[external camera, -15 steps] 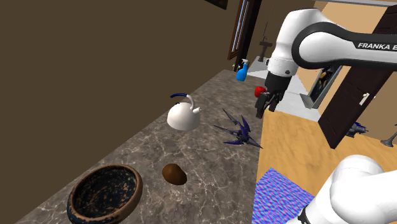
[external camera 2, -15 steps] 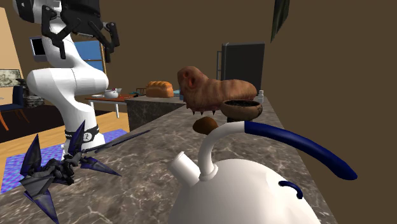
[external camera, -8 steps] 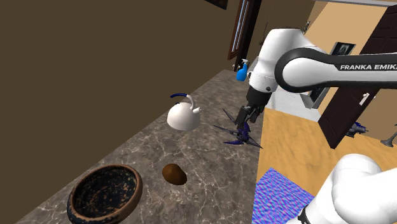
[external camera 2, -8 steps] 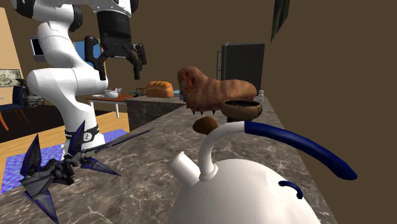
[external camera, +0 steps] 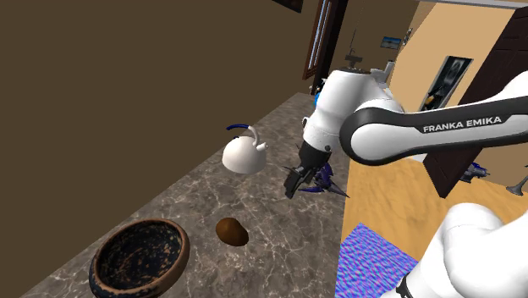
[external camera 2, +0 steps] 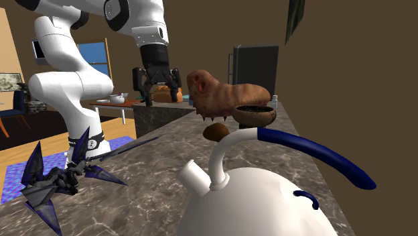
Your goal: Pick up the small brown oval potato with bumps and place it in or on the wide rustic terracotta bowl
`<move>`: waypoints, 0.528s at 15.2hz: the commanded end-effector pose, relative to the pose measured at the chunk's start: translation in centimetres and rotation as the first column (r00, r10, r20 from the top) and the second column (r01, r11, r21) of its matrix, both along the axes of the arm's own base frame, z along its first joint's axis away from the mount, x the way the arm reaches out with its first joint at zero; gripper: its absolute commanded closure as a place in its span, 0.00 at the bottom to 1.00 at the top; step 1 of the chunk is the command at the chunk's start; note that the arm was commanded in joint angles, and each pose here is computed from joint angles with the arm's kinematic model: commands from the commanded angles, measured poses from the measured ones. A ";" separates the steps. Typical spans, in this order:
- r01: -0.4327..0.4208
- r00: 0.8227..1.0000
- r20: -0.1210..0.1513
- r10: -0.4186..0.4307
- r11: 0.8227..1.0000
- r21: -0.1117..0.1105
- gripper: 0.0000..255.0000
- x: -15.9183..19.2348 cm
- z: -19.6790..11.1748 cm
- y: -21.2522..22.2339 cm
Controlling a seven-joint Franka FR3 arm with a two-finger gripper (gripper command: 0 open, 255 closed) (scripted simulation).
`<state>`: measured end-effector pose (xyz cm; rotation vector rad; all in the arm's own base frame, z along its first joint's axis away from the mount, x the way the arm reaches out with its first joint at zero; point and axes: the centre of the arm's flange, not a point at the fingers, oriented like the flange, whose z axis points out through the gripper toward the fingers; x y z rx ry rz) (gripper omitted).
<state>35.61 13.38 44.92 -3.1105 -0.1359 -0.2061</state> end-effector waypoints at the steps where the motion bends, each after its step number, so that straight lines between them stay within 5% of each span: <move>1: -0.021 1.000 0.021 0.021 1.000 0.010 0.00 0.3 -1.4 2.1; 8: -0.095 0.992 0.087 0.091 0.995 0.038 0.00 1.5 -6.1 9.2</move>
